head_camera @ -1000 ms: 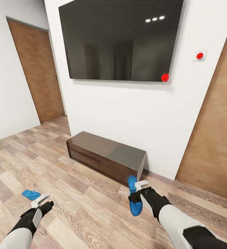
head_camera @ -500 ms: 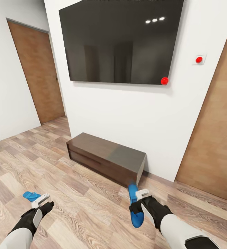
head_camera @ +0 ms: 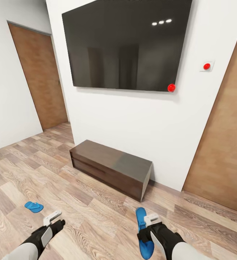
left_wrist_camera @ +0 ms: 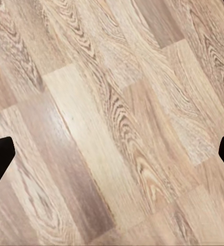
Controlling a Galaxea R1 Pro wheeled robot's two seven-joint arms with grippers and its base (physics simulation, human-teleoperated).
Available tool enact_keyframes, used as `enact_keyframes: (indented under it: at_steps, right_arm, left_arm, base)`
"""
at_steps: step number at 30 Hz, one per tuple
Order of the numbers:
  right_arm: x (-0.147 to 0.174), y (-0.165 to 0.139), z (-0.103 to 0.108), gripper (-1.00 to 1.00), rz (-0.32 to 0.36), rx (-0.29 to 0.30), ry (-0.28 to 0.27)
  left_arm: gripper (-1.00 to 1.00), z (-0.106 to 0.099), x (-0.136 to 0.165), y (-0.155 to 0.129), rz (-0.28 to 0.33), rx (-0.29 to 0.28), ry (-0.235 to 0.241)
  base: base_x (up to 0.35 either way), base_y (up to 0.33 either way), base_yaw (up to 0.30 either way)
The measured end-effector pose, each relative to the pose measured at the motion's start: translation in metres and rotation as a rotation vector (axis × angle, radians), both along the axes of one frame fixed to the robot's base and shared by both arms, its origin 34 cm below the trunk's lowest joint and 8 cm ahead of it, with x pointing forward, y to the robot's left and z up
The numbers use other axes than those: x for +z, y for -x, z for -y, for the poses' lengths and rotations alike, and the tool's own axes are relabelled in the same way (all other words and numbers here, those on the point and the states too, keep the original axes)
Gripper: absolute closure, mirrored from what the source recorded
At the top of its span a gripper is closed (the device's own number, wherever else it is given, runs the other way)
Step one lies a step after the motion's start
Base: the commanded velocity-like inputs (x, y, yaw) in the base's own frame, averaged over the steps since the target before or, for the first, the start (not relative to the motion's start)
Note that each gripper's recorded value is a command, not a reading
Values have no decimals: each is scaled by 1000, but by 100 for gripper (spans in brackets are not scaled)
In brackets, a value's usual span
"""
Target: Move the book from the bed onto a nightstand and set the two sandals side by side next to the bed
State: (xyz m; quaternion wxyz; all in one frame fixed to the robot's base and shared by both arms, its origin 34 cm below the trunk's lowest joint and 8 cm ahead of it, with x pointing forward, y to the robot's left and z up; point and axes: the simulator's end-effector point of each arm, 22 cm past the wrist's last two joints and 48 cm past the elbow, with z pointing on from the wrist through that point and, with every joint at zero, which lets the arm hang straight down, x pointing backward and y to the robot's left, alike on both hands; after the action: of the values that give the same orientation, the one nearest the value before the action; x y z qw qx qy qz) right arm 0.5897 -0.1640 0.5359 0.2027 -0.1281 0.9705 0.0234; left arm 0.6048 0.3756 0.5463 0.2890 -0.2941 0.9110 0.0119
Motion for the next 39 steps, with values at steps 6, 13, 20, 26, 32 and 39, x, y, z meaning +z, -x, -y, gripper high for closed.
enact_keyframes:
  at_steps: [6, 13, 20, 26, 32, 39]
  right_arm:
    - [-8, 27, 11, 100, -41, -6, 16]
    - [-6, 36, 28, 100, 0, -18, 19]
    - [-8, 54, 45, 100, -20, -26, 34]
    - [-1, 59, 55, 100, -22, -32, 44]
    - [9, 55, 64, 100, 7, -36, 47]
    - [14, 66, 68, 100, 23, -34, 45]
  left_arm:
    - [-100, 14, 1, 6, 8, -19, -1]
    - [-100, 15, -7, 39, -16, -19, -16]
    - [-100, 14, -15, 76, -44, -16, -34]
    - [-100, 12, -11, 90, -42, -12, -52]
    - [-100, 11, -6, 102, -49, -9, -59]
    - [-100, 8, 0, 118, -53, -4, -73]
  base:
    - [0, 0, 0]
    - [0, 0, 0]
    - [0, 0, 0]
    - [0, 0, 0]
    - [0, 0, 0]
    - [0, 0, 0]
